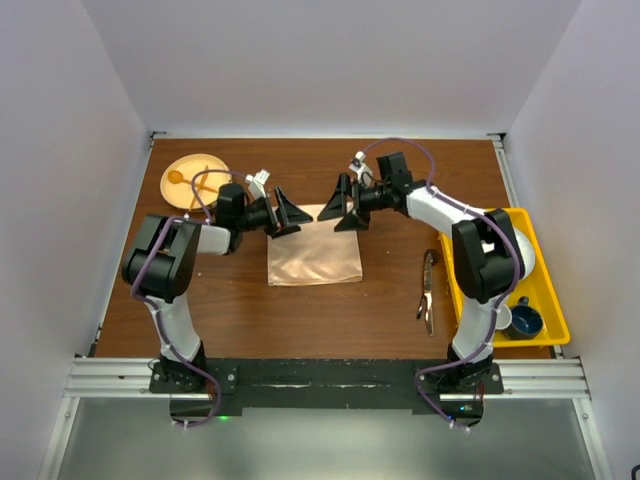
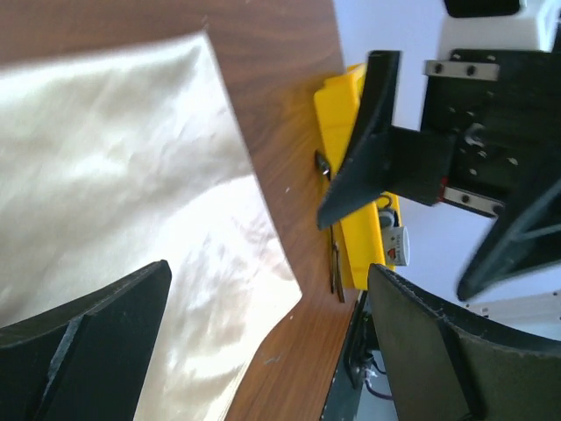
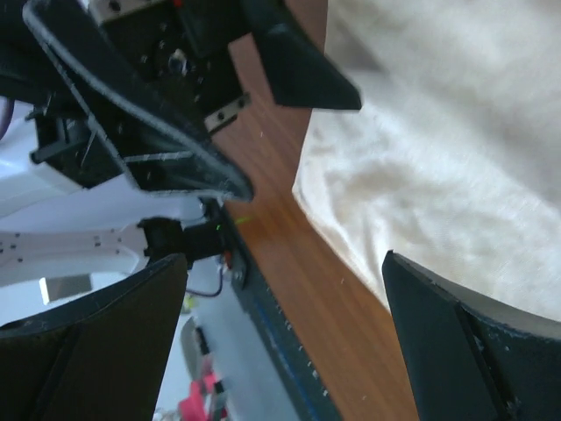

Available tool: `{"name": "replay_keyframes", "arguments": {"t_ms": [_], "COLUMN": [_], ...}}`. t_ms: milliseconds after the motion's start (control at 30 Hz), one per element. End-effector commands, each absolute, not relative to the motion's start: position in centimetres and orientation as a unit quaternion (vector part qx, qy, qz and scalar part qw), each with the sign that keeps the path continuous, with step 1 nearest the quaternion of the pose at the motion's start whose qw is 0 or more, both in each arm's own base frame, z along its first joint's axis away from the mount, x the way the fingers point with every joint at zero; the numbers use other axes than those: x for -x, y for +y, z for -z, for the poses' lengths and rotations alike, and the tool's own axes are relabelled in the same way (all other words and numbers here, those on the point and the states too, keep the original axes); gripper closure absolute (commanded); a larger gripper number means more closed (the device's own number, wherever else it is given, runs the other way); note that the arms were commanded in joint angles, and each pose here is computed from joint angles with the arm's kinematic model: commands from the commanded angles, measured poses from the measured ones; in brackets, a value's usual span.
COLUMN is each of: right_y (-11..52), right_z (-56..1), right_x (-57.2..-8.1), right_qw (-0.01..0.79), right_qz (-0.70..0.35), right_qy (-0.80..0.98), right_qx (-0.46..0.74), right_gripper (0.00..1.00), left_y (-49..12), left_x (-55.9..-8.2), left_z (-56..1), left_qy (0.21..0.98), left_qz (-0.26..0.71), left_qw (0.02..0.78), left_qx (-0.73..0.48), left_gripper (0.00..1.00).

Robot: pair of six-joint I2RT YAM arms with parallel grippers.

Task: Fold the napkin into a case and place the utensils inside
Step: Smooth out the square-folded napkin at the center of the board.

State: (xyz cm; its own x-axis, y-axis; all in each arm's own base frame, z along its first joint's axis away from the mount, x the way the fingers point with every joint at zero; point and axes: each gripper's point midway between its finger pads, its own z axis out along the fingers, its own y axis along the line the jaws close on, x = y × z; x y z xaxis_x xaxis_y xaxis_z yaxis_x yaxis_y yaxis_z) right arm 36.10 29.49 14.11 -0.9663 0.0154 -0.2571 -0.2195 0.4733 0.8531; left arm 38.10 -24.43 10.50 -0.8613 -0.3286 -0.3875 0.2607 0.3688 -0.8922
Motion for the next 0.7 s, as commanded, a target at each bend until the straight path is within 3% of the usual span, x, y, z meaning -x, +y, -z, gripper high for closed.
{"name": "replay_keyframes", "arguments": {"t_ms": [0, 267, 467, 667], "right_y": [30.3, 28.9, 25.5, 24.9], "right_z": [-12.7, -6.6, -2.7, -4.8], "right_x": [-33.2, -28.8, -28.2, -28.3], "right_qw": [0.056, -0.021, -0.04, -0.042], "right_qz": [-0.535, -0.505, -0.462, -0.473], "right_qy": [0.843, 0.863, 0.886, 0.878], "right_qx": [0.022, 0.017, 0.014, 0.055], "right_gripper": [0.02, 0.02, 0.02, 0.02], "left_y": [-24.1, -23.2, -21.8, -21.5], "left_x": [-37.7, -37.1, -36.4, -36.3], "left_z": [-8.3, -4.5, -2.2, -2.0], "left_qy": [0.797, 0.832, 0.853, 0.853], "left_qz": [0.549, 0.506, 0.469, 0.469], "left_qw": [0.247, 0.215, 0.202, 0.2], "left_qx": [0.05, 0.075, 0.106, 0.11], "left_gripper": [0.0, 0.0, 0.0, 0.0]}}
